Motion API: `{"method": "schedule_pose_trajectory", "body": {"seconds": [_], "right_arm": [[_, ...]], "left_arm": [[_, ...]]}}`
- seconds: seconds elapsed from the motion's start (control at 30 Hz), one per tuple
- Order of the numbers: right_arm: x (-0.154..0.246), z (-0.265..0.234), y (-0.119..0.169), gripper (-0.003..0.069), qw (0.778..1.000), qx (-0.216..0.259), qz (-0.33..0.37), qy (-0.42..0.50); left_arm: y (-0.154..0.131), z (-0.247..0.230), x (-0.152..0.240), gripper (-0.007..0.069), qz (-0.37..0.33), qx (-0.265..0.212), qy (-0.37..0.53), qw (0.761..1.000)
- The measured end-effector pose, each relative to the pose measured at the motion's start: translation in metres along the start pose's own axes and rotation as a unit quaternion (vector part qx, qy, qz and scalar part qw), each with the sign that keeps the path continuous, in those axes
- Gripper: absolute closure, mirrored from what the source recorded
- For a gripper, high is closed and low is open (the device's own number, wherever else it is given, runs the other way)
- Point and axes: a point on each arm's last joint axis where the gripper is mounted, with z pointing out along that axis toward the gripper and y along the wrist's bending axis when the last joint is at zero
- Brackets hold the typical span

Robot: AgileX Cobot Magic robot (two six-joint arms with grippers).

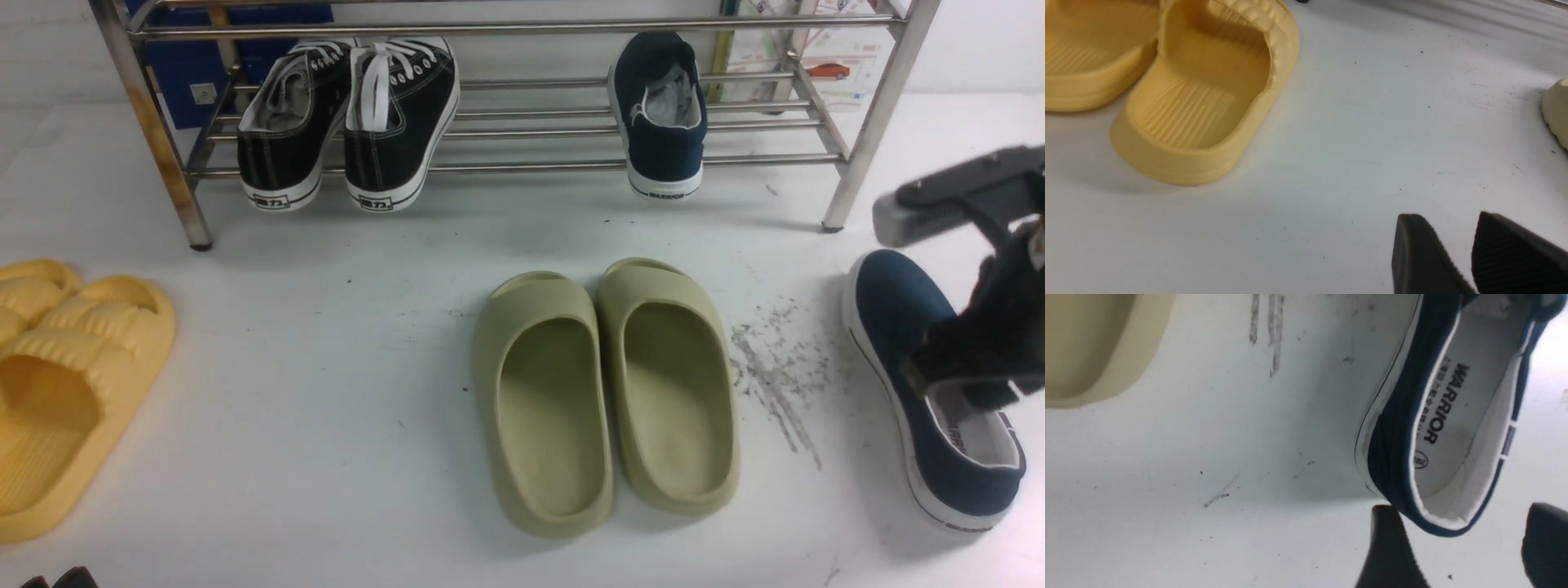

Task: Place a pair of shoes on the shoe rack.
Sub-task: Use the right arm to grab the shoe closest to it

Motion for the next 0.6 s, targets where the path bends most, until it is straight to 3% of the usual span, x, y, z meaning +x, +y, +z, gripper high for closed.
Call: {"method": "schedule_pose_trajectory", "body": {"seconds": [0.33, 0.5, 0.6], "right_arm": [[-0.010, 0.059, 0.004, 0.0216, 0.999, 0.031, 0.028, 0.007], [-0.013, 0.090, 0.008, 0.0309, 0.998, 0.039, 0.031, 0.046], [-0.013, 0.097, 0.011, 0.0441, 0.997, 0.033, 0.036, 0.059]], "left_arm": [[0.000, 0.000, 0.000, 0.0396, 0.000, 0.000, 0.000, 1.000], [0.000, 0.000, 0.000, 0.0389, 0.000, 0.000, 0.000, 1.000], [0.000, 0.000, 0.000, 0.0388, 0.000, 0.000, 0.000, 1.000]]}}
